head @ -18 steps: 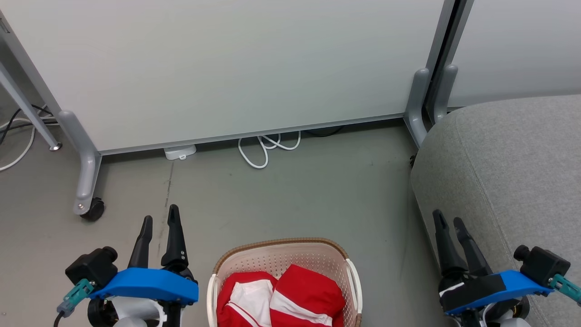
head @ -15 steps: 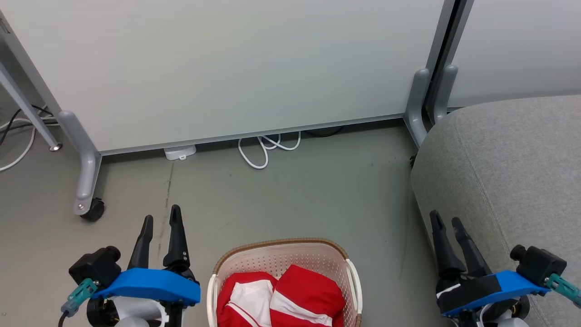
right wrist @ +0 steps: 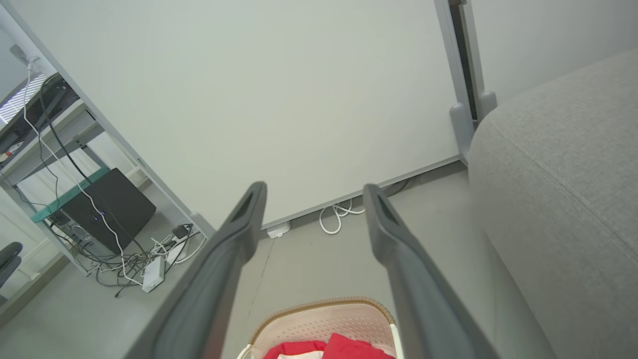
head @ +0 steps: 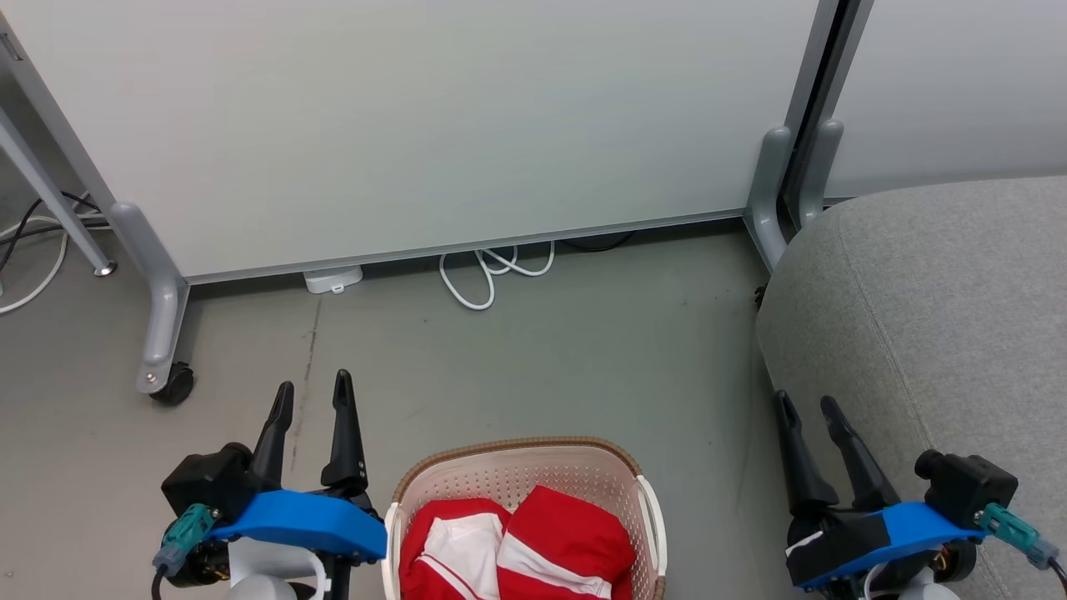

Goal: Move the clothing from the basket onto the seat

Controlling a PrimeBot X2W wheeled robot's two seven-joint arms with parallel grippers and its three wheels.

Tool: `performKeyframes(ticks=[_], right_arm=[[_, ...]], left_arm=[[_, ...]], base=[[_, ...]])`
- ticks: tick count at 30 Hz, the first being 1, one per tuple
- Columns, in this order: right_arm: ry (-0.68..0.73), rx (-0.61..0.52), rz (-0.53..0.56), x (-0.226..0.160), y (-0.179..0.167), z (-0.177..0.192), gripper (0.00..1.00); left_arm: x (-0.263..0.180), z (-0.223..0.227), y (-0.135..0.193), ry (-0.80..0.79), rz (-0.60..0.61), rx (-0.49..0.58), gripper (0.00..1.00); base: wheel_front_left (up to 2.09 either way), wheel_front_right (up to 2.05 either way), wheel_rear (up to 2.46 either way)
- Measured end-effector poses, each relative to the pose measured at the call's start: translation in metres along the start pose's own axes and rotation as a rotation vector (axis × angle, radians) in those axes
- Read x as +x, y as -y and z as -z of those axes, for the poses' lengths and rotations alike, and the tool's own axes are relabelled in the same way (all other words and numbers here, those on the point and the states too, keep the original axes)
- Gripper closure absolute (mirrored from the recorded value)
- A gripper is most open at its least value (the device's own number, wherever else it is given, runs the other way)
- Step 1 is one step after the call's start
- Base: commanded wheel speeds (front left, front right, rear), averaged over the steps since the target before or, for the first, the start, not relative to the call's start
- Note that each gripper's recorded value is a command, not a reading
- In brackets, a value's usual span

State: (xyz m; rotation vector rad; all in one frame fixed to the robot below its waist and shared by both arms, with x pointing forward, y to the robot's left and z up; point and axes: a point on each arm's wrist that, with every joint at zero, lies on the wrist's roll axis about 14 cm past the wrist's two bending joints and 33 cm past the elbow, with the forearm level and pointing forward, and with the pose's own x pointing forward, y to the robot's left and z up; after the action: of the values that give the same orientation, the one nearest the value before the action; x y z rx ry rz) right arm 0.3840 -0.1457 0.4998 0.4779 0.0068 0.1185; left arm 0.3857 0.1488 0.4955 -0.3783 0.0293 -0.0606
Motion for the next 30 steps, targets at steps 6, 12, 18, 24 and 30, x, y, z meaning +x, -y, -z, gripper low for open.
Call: performKeyframes(ticks=[6, 12, 18, 24, 30], right_arm=[[0.001, -0.052, -0.015, 0.0, -0.003, 0.002, 0.0], [-0.001, -0.101, -0.029, 0.0, -0.006, 0.003, 0.0], [0.001, -0.152, -0.044, 0.002, -0.009, 0.004, 0.0], [0.004, -0.195, -0.063, 0.003, -0.013, 0.005, 0.0], [0.009, -0.244, -0.08, 0.003, -0.016, 0.006, 0.0]], left_arm=[[0.0, -0.001, 0.004, 0.013, 0.016, 0.06, 0.0], [0.0, -0.001, 0.009, 0.018, 0.04, 0.12, 0.0], [0.001, -0.001, 0.013, 0.028, 0.055, 0.173, 0.0], [0.001, -0.002, 0.016, 0.037, 0.07, 0.223, 0.0], [0.001, -0.002, 0.016, 0.046, 0.077, 0.271, 0.0]], base=[[0.0, 0.0, 0.0], [0.0, 0.0, 0.0], [0.0, 0.0, 0.0], [0.0, 0.0, 0.0], [0.0, 0.0, 0.0]])
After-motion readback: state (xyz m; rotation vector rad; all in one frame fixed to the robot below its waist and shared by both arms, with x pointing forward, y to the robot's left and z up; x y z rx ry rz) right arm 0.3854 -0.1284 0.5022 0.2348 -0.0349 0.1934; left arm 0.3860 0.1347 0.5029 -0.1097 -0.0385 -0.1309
